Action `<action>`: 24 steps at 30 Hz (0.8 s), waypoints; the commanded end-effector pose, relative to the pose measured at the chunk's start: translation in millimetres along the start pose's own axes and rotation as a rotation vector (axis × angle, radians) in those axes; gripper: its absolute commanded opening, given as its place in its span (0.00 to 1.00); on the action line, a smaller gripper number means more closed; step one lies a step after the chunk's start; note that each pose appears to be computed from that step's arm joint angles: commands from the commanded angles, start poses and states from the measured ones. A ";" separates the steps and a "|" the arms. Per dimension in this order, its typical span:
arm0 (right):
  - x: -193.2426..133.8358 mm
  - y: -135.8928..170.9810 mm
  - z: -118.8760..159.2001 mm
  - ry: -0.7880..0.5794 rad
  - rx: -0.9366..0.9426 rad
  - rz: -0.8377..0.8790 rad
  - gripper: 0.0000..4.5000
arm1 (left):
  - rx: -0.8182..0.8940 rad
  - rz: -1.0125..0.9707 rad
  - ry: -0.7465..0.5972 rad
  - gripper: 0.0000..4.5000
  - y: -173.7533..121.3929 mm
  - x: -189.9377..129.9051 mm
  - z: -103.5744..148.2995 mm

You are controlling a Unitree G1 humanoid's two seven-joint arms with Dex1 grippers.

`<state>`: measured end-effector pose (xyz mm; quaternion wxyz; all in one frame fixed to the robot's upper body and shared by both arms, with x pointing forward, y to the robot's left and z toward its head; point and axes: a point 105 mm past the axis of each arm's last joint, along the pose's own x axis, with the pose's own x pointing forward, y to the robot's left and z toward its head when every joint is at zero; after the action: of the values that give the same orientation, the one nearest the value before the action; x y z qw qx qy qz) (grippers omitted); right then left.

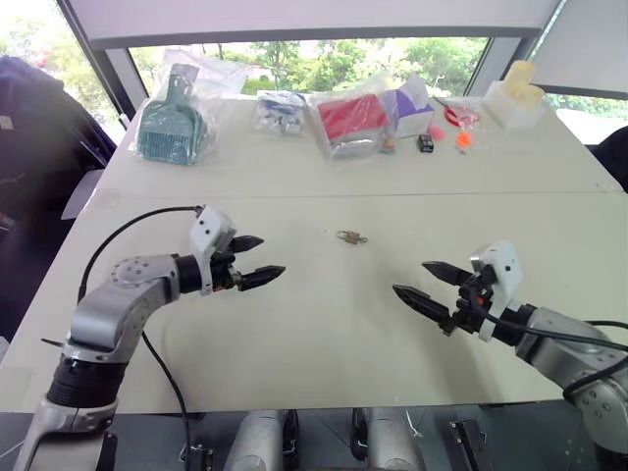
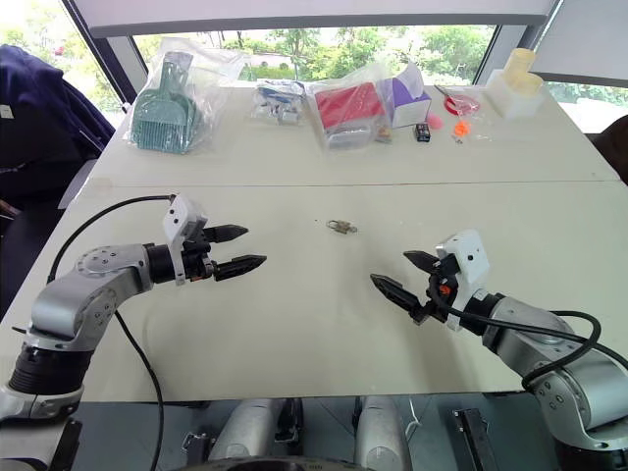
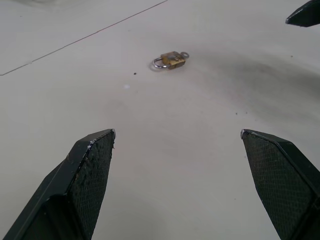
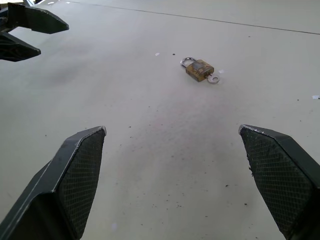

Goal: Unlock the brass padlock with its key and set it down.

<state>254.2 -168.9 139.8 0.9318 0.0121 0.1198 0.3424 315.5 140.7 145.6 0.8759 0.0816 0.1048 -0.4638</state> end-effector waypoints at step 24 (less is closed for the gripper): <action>-40.9 49.4 -13.5 -0.067 0.100 -0.294 0.98 | 0.233 -0.291 0.050 0.94 6.0 154.7 36.0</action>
<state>193.9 -159.0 128.1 0.9677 0.0515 0.1359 0.2059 406.4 21.9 129.5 0.7807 0.1672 0.0970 -0.5942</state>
